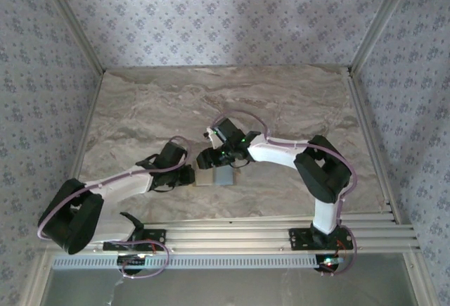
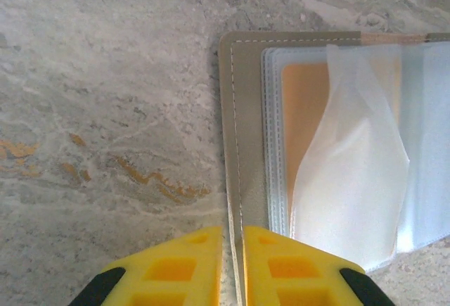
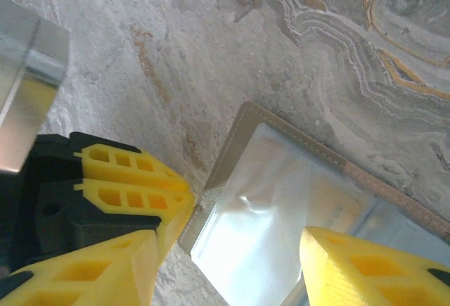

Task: Put the credit cards into the card holder
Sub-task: Flip over the card slot in the card holder.

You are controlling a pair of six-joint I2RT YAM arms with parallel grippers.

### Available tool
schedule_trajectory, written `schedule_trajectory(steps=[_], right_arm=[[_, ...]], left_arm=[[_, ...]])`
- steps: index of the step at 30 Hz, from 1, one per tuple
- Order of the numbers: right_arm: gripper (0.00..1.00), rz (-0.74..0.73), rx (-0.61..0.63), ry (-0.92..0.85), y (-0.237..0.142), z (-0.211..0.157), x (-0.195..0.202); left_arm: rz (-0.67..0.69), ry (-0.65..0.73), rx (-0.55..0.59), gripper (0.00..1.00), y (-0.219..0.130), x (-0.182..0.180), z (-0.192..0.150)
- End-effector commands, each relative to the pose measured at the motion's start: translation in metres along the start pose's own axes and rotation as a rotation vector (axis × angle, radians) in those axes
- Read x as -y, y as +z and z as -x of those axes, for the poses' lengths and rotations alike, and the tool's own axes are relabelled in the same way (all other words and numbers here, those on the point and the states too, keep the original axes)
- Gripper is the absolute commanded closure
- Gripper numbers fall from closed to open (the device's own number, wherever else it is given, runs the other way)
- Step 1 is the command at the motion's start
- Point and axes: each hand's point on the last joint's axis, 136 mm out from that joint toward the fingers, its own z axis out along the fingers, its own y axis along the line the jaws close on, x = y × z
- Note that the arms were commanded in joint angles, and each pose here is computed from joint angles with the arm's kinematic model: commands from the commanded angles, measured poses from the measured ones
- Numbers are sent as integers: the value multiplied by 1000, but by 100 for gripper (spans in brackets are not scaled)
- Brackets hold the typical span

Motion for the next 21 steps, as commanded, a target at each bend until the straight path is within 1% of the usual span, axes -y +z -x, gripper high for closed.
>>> schedule_trajectory(steps=[1,2,4,7,9,10,14,17,21], right_arm=[[45,-31,12,-21,-13,1,0],[48,-33,7,-19,-12,0,1],[60,-35,-8,-17,-7,-3,2],[74,-48,-34,-19,3,-8,4],[78,-58,-46,-21,8,-8,6],[80,-54,-40,-27,10,-3,3],[80,-63,-62,-21,21,-4,7],[77,-73,-80,-19,28,-7,12],[75,-79,-91,-15,32,-10,16]], left_arm=[[5,-4,7,82,-5,-3,-1],[0,-5,13,81,-6,-2,0],[-5,-5,24,79,-8,-1,2],[-8,-8,34,79,-9,-2,3],[-11,-8,34,81,-10,-1,3],[-13,-8,34,81,-10,-1,3],[-13,-11,36,82,-10,-2,3],[-11,-12,36,82,-10,-2,4],[-10,-13,37,82,-10,-3,4]])
